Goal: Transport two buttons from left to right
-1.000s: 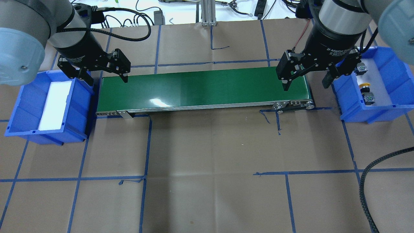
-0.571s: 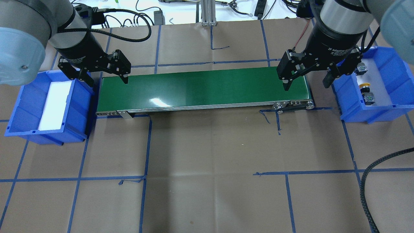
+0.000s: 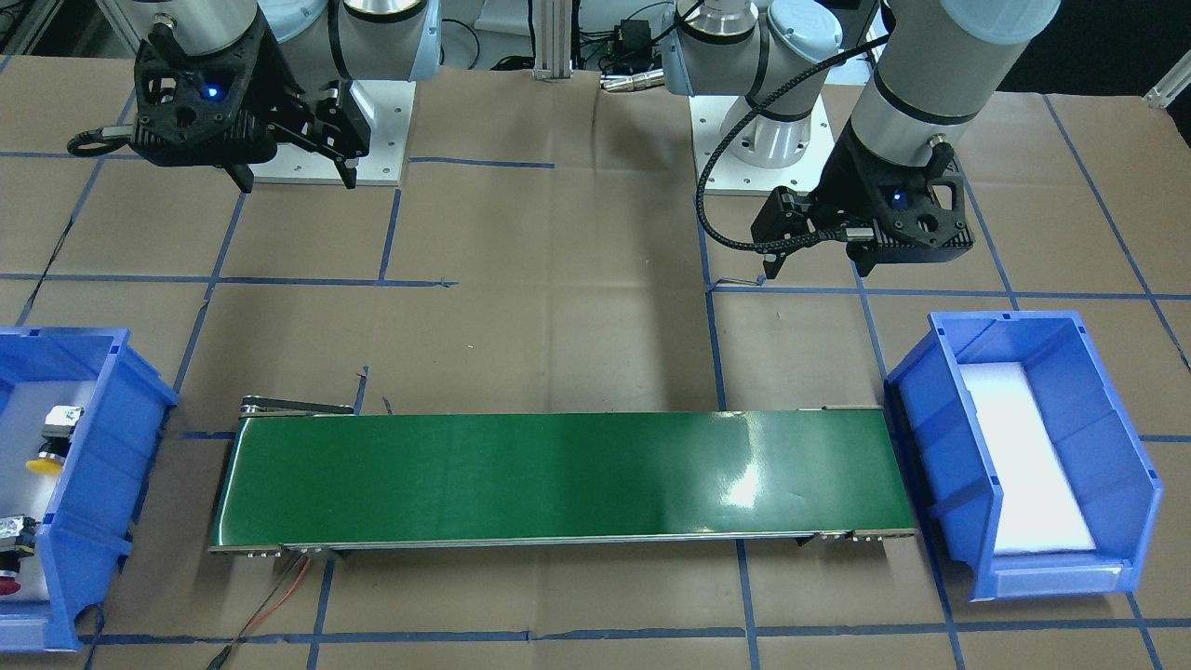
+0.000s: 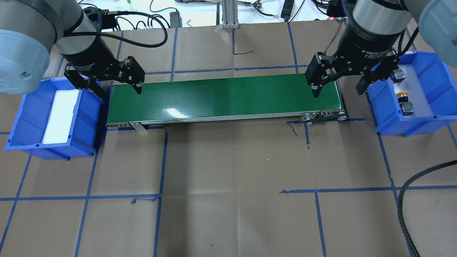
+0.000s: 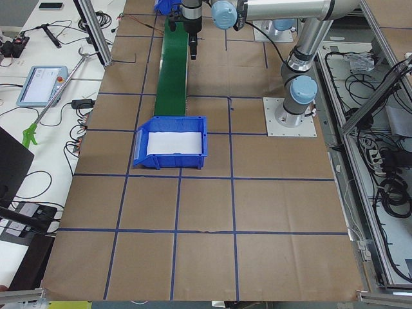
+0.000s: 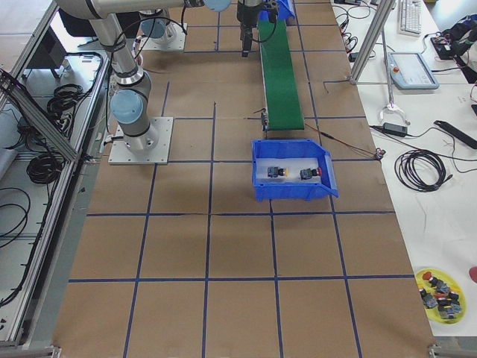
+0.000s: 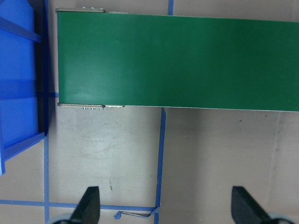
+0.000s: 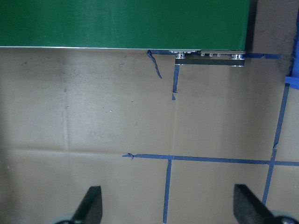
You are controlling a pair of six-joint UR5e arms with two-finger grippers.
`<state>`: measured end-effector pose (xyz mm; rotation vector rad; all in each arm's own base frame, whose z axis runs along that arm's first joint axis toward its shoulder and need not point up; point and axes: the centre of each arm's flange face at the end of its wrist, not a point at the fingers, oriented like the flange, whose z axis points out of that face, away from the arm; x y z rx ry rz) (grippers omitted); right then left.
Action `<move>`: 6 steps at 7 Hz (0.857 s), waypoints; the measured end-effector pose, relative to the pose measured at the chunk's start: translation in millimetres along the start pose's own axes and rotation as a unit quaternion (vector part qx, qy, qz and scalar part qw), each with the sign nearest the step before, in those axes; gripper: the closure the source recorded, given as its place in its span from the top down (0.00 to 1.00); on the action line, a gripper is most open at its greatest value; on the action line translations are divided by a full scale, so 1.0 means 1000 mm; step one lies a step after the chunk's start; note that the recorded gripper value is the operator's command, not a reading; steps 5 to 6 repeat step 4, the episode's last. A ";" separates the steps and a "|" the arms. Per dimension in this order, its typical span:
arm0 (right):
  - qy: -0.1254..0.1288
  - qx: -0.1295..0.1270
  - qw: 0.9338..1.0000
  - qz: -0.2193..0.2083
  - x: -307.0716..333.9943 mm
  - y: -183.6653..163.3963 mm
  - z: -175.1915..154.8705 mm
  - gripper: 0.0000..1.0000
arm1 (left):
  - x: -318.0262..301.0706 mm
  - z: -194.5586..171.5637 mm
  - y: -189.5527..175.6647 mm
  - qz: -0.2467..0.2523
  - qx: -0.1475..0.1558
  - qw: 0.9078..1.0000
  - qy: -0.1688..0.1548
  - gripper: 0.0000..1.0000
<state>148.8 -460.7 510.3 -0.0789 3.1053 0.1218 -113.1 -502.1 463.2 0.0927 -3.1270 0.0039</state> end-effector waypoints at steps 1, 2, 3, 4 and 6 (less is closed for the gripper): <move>0.000 0.000 1.000 0.000 0.000 0.000 0.000 1.00 | 0.000 0.000 0.000 0.000 0.000 1.000 0.000 1.00; 0.000 0.000 1.000 0.000 0.000 -0.001 0.000 1.00 | 0.001 0.000 0.000 0.000 0.000 1.000 0.001 1.00; -0.001 0.000 1.000 0.000 0.000 -0.001 0.000 1.00 | 0.001 0.000 0.000 0.000 0.000 1.000 0.004 1.00; -0.001 -0.001 1.000 0.000 0.000 -0.001 0.000 1.00 | 0.002 -0.001 0.001 0.000 0.001 1.000 0.007 1.00; -0.001 -0.001 1.000 0.000 0.000 -0.001 0.000 1.00 | 0.002 -0.001 0.001 0.000 0.001 1.000 0.007 1.00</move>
